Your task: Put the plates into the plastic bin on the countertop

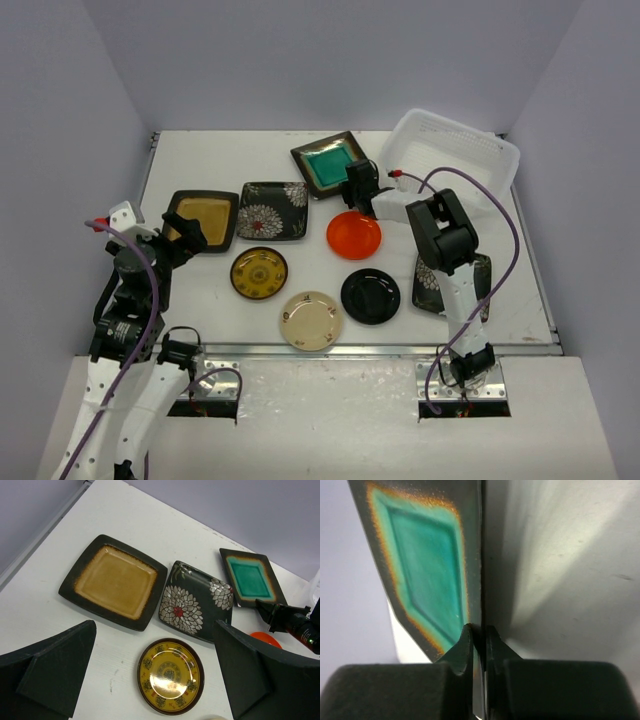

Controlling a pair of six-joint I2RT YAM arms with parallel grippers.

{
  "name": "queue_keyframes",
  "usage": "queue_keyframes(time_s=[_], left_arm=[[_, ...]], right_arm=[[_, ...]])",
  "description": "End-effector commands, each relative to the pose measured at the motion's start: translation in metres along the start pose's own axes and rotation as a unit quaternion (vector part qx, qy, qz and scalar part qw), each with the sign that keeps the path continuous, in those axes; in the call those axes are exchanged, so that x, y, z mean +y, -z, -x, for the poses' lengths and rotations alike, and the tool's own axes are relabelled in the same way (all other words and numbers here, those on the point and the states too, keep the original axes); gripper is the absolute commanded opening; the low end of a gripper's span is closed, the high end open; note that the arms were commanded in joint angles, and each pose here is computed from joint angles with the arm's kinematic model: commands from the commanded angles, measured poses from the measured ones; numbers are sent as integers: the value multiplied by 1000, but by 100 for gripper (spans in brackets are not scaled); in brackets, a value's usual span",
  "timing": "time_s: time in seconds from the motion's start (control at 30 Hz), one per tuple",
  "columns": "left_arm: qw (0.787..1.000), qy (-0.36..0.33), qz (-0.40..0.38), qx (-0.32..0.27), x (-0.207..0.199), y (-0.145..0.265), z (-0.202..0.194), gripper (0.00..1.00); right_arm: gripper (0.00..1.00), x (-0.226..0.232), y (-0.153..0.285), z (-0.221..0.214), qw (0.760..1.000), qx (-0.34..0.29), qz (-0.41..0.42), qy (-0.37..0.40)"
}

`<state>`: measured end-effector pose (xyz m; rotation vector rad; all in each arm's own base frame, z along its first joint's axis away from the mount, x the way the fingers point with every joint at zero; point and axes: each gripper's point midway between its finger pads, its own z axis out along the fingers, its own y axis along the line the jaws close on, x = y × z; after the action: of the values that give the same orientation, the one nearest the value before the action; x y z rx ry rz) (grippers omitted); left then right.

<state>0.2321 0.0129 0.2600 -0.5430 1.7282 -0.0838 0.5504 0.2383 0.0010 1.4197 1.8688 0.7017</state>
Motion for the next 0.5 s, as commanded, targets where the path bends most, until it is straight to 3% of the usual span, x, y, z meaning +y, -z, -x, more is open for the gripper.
queue_keyframes(time_s=[0.0,0.47], left_arm=[[1000,7,-16,-23,-7,2,11,100],[999,9,-20,-28,-7,4,13,100]], right_arm=[[0,9,2,-5,999,7,31,5],[0,144,50,14,982,-4,189,2]])
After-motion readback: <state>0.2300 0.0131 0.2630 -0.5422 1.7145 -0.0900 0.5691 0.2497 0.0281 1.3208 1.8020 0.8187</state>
